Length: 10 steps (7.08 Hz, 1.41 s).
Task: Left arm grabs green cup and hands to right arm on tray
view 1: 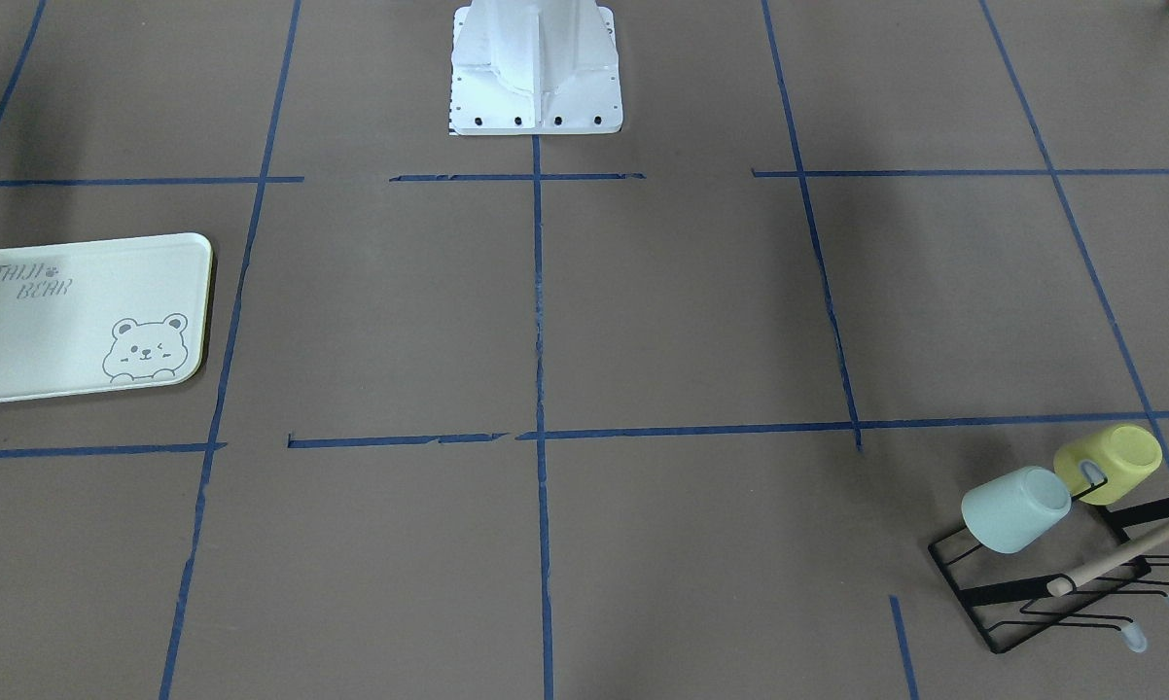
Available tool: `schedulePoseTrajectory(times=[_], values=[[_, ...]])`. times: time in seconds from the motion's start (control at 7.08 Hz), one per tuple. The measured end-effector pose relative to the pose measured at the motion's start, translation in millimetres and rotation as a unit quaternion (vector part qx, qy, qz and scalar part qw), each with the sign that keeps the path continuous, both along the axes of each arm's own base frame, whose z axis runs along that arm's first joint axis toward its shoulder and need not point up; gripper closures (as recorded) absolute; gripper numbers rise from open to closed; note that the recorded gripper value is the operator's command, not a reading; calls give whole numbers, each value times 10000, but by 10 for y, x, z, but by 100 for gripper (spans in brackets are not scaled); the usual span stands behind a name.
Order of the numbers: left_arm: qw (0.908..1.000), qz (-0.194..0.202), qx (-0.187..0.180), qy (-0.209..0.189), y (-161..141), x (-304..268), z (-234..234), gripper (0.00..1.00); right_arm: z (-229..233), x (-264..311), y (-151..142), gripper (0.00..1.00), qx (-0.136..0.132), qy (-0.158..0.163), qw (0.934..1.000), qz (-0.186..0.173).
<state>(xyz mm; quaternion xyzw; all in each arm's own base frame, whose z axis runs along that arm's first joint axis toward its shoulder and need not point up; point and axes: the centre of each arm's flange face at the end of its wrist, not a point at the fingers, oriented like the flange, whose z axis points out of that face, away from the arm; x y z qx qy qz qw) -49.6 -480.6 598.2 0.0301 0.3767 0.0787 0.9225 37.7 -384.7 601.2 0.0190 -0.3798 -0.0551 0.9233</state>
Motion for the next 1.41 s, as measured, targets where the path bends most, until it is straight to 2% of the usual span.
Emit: schedulePoseTrajectory(times=[0.42,1.41], values=[[9997,53,248,-9,81,11,-12,0,8,2,10,0,-18,8,10000,10],[9998,170,121,21,276,109,196,0,-16,-10,3,0,17,-52,10000,-9]])
